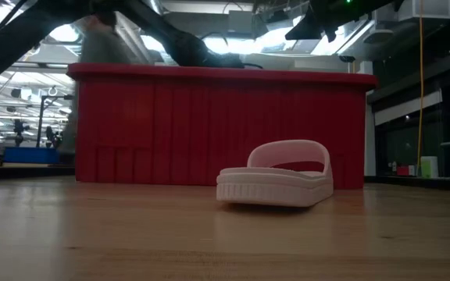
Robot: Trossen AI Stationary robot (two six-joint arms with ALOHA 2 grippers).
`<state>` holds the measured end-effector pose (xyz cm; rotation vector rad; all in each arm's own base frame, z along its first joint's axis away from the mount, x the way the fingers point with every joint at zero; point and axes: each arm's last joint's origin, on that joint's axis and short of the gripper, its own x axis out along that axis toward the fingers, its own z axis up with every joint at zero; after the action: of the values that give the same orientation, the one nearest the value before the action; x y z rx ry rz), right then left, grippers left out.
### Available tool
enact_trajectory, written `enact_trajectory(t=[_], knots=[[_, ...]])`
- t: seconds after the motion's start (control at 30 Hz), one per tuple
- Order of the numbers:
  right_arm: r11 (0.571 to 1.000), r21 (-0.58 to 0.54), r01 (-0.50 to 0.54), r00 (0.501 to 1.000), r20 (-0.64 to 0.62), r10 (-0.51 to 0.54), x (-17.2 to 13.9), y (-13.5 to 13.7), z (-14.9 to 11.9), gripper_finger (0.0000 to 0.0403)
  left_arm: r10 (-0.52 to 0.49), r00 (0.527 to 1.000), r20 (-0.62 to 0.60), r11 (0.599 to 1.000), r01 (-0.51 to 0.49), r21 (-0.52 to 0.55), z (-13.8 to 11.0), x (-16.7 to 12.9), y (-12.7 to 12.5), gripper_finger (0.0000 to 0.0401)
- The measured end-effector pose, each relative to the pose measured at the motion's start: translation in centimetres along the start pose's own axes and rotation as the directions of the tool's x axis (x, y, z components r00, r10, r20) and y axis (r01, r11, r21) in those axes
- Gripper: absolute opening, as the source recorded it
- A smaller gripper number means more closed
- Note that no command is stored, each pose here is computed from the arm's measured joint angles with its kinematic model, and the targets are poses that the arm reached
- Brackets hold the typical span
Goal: Pick and place slides into bin
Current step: Put the pink slide into the bin
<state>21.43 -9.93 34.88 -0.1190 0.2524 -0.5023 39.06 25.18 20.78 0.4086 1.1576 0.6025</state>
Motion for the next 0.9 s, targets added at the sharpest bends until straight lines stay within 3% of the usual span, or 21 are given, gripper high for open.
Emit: enact_trajectory(t=[0.2, 0.37, 0.67, 0.9], knots=[[1.0, 0.002, -0.023, 1.0, -0.019, 0.023, 0.0, 0.1, -0.2, 0.0007, 0.03, 0.997, -0.067, 0.993, -0.022, 0.118, -0.1, -0.9, -0.6, 0.0118], [1.0, -0.011, -0.029, 0.999, -0.019, 0.029, 0.0, 0.1, -0.2, 0.0007, 0.06, 0.998, -0.026, 0.992, -0.056, 0.114, 0.6, -3.9, 0.2, 0.0118], [0.996, -0.061, -0.064, 0.998, 0.0, 0.064, -0.1, 0.2, -0.1, 0.0007, 0.117, 0.974, 0.196, 0.993, -0.108, -0.054, 1.8, -14.0, 2.6, 0.0118], [0.979, -0.118, -0.168, 0.982, 0.072, 0.177, -1.5, 0.4, 0.8, 0.0007, 0.014, 0.887, 0.461, 0.982, 0.075, -0.176, 1.3, -22.9, 3.3, 0.0079]])
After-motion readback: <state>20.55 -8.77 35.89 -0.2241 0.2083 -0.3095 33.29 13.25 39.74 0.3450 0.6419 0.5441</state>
